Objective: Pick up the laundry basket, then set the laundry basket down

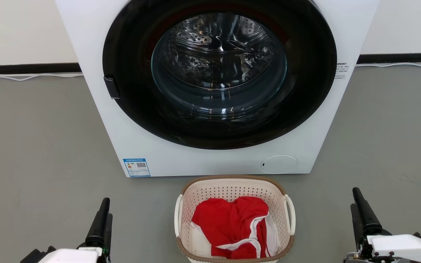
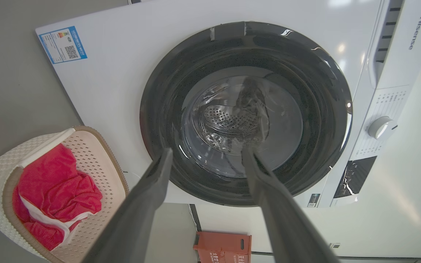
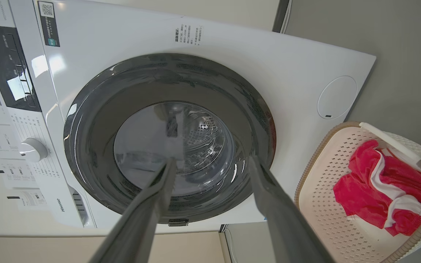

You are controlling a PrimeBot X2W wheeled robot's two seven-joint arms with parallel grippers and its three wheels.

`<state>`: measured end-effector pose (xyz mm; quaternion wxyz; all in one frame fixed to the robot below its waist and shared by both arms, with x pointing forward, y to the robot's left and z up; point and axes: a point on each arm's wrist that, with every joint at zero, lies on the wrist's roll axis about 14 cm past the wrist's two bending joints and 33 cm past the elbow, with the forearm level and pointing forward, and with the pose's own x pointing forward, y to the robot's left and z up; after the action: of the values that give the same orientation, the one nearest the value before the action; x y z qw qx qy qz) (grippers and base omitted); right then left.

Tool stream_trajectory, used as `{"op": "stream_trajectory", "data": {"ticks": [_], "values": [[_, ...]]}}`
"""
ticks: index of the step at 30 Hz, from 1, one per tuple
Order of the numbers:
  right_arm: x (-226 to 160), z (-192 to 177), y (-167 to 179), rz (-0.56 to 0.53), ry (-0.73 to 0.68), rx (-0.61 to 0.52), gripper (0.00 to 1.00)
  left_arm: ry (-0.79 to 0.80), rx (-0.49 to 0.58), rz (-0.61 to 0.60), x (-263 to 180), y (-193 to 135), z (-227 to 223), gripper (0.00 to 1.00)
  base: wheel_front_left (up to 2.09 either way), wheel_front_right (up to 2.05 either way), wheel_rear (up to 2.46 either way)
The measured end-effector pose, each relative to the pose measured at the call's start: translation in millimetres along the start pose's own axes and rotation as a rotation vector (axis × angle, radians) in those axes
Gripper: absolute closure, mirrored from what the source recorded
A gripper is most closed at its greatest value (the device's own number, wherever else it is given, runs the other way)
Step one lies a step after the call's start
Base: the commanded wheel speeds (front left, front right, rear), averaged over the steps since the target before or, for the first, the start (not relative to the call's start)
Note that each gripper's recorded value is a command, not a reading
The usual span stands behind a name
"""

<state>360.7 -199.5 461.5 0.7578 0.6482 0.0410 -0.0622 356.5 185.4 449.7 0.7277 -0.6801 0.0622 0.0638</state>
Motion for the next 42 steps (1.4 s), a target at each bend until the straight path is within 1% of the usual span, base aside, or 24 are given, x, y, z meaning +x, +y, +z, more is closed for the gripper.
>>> {"op": "stream_trajectory", "data": {"ticks": [6,8,22,23,33,42], "values": [[1,0,6,0.016,-0.003,-0.103,0.00,-0.008,0.067,0.011,-3,4,1,0.00,0.00,0.00,0.00],[1,-1,7,0.020,-0.001,-0.171,0.00,-0.010,0.110,0.010,-3,3,1,0.00,0.00,0.00,0.00],[0,-6,15,0.050,0.001,-0.454,0.00,-0.016,0.300,0.006,-3,2,0,0.00,0.00,0.00,0.00],[0,-6,16,0.052,0.001,-0.493,0.00,-0.017,0.331,0.005,-3,1,0,0.00,0.00,0.00,0.00],[-1,-3,16,0.057,-0.017,-0.677,0.00,-0.017,0.509,0.004,-6,3,-1,0.00,0.00,0.00,0.00],[-3,-2,11,0.047,-0.017,-0.807,0.00,-0.012,0.689,-0.021,-5,-2,-3,0.00,0.00,0.00,0.00]]}}
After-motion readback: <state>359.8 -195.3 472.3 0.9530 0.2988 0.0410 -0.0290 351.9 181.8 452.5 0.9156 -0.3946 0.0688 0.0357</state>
